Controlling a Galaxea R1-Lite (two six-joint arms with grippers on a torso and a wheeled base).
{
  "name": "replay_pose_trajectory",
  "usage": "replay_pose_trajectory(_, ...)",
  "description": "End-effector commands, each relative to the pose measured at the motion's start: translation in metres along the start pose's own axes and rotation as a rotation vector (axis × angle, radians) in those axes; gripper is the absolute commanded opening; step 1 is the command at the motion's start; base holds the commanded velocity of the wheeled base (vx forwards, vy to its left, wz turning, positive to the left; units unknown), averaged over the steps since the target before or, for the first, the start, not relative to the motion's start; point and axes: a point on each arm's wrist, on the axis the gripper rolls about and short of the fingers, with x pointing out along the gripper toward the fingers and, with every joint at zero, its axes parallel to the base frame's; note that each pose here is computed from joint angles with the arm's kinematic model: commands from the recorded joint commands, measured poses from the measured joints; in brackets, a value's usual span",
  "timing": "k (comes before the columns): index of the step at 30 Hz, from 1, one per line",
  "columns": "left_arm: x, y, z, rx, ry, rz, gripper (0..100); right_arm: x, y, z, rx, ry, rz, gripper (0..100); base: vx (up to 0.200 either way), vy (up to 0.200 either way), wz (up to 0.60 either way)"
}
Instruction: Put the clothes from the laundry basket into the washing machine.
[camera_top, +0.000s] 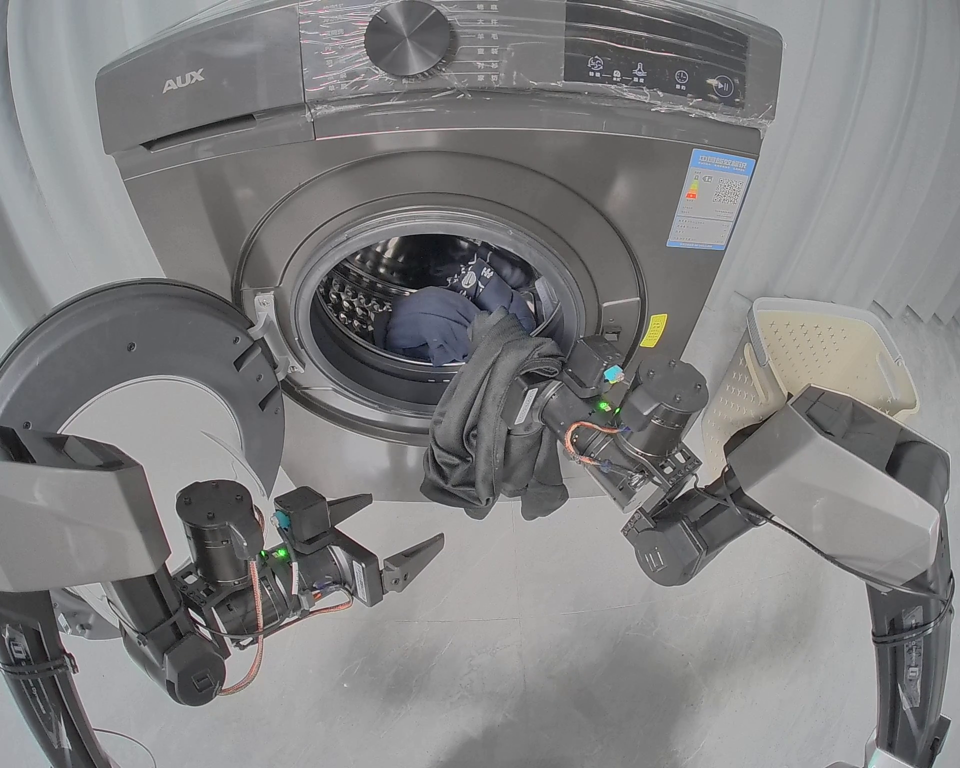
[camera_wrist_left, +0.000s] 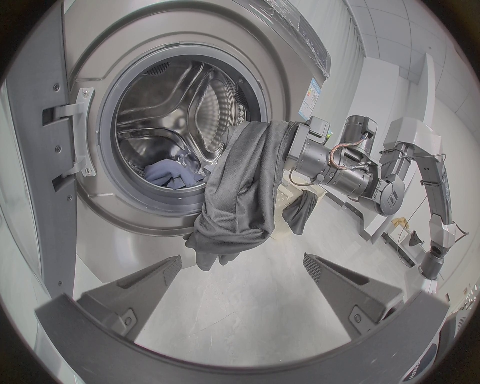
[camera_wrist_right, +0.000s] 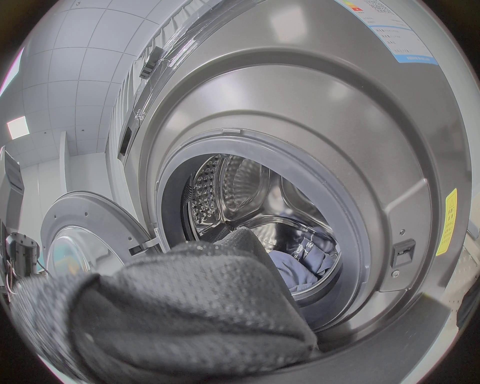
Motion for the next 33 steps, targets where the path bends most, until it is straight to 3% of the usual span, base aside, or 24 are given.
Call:
replay_pose_trajectory(1,0.003,0.0,0.002,0.003,-0.012,-0.003,100,-0.001,0.005,-0.002,0.003,0.005,0.01,0,0.0,0.0,0.0)
replay_pose_trajectory(7,0.015,0.001,0.018,0.023,-0.091,-0.009,100,-0.002,0.023,-0.003,0.013,0.014,0.047,0,0.0,0.0,0.0)
replay_pose_trajectory(11,0.031,-0.004,0.028,0.036,-0.15,-0.033,100,-0.002,0.036,-0.002,0.017,0.015,0.073,0,0.0,0.0,0.0)
replay_pose_trajectory(16,0.05,-0.003,0.023,0.04,-0.158,-0.041,100,-0.003,0.048,0.001,0.028,0.01,0.099,0,0.0,0.0,0.0)
replay_pose_trajectory(28,0.094,0.018,0.021,0.052,-0.241,0.024,100,-0.013,0.072,0.006,0.051,0.021,0.147,0,0.0,0.0,0.0)
replay_pose_trajectory(33,0.104,0.021,0.016,0.052,-0.246,0.031,100,-0.019,0.085,0.005,0.062,0.037,0.149,0,0.0,0.0,0.0)
